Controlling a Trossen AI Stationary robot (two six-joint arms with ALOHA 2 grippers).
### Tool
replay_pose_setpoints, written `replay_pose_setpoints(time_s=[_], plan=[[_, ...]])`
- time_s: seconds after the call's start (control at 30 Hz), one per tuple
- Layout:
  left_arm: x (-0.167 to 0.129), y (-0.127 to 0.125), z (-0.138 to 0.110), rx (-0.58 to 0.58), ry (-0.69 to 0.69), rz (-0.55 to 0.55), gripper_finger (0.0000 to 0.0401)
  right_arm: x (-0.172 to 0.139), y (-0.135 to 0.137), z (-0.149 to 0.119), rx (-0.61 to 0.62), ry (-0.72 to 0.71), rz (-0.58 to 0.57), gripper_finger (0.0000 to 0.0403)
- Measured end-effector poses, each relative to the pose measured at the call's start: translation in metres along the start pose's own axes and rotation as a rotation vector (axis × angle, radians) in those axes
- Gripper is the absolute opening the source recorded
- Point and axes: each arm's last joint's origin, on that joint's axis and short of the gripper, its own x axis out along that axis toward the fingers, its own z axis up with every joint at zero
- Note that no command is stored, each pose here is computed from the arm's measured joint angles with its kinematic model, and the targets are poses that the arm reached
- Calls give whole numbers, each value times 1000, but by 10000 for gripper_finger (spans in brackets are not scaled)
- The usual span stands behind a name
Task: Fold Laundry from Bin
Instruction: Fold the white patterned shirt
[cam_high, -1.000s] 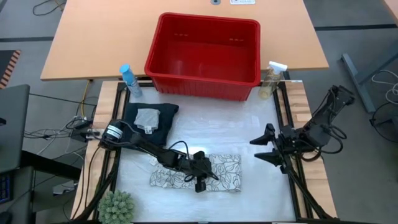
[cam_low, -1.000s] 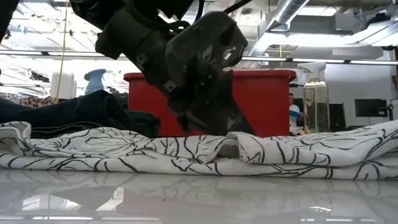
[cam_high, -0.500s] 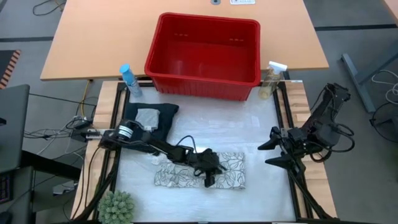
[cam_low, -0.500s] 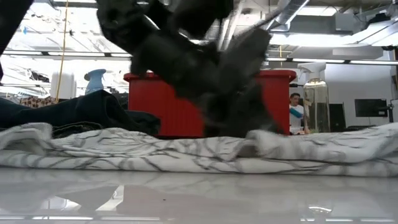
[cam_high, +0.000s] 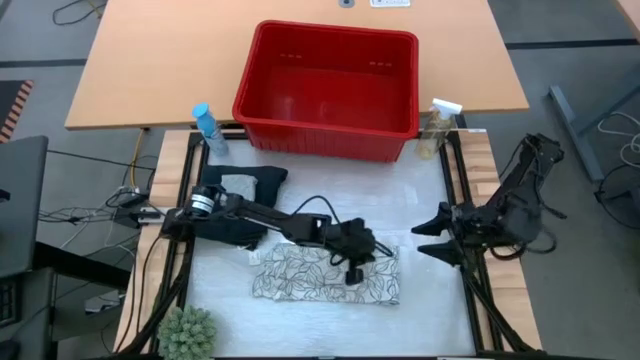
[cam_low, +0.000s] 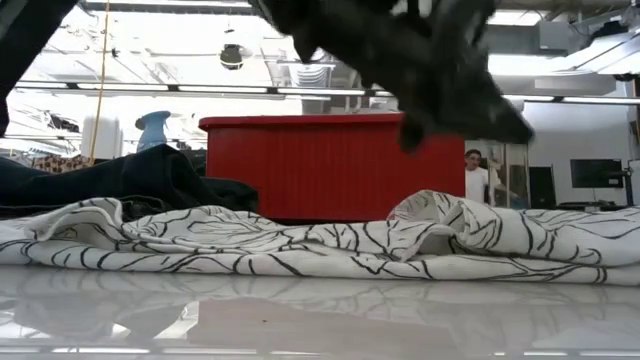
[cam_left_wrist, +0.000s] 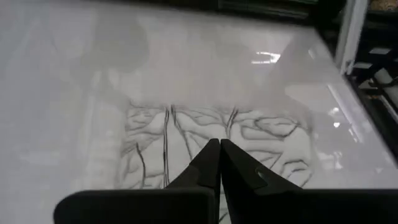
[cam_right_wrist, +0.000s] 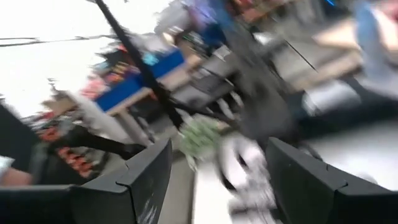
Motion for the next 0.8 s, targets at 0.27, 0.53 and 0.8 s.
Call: replay_pose_setpoints(time_s=[0.27, 0.53, 0.8], plan=[[-37, -9, 0, 20, 206, 17, 0, 3, -19, -41, 195, 148, -294, 285], [-31, -66, -26, 59, 65, -39, 0, 3, -4, -62, 181, 159, -292, 285], [-29, -60, -47, 40, 63, 102, 0, 8, 3, -82, 194, 144, -331, 285]])
